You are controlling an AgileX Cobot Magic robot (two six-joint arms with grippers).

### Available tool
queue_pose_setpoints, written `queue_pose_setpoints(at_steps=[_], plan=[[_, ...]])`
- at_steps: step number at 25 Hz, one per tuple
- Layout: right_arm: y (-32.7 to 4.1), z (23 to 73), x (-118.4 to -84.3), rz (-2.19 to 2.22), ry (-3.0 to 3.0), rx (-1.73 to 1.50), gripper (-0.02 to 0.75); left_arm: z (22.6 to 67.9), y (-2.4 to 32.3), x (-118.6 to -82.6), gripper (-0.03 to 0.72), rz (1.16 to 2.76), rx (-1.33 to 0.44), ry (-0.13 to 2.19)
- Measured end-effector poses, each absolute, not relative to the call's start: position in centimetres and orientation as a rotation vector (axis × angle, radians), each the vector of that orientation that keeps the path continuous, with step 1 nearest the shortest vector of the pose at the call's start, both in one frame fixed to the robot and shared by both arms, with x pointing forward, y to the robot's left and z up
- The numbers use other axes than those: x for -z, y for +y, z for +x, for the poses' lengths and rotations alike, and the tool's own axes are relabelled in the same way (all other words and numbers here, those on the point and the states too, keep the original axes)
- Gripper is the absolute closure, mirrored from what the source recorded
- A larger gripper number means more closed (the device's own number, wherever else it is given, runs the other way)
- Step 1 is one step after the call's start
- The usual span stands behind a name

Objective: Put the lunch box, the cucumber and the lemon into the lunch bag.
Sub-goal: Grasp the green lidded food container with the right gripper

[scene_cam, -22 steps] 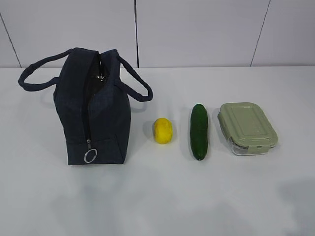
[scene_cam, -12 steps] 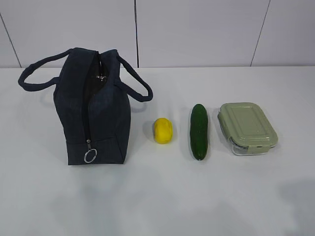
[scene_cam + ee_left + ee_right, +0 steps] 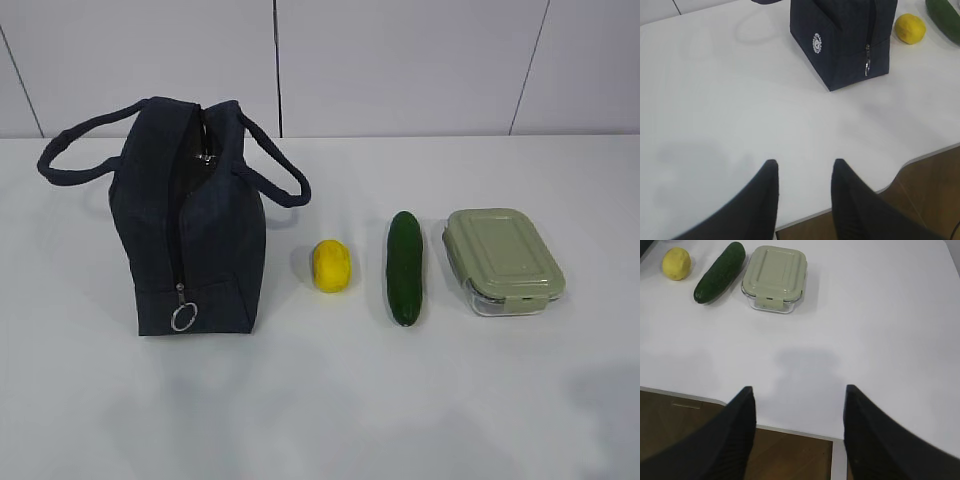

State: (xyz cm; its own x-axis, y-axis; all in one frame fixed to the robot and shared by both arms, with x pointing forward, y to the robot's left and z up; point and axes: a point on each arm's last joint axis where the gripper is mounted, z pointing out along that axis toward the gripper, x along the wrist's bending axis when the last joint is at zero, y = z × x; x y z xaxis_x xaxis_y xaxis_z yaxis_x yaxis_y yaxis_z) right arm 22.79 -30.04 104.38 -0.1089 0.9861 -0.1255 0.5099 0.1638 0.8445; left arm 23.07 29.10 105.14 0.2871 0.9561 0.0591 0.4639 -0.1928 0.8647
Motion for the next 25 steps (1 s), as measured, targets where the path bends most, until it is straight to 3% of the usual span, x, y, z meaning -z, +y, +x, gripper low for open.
queue_pose_setpoints(at_steps=[19, 25], plan=[[-30.3, 22.8, -104.4, 1.430, 1.708, -0.802, 0.317, 23.1, 29.1, -105.1, 0.449, 1.791, -0.812, 1.285], [-28.9, 23.3, -105.2, 1.465, 1.742, -1.000, 0.317, 23.1, 29.1, -105.1, 0.449, 1.791, -0.812, 1.285]])
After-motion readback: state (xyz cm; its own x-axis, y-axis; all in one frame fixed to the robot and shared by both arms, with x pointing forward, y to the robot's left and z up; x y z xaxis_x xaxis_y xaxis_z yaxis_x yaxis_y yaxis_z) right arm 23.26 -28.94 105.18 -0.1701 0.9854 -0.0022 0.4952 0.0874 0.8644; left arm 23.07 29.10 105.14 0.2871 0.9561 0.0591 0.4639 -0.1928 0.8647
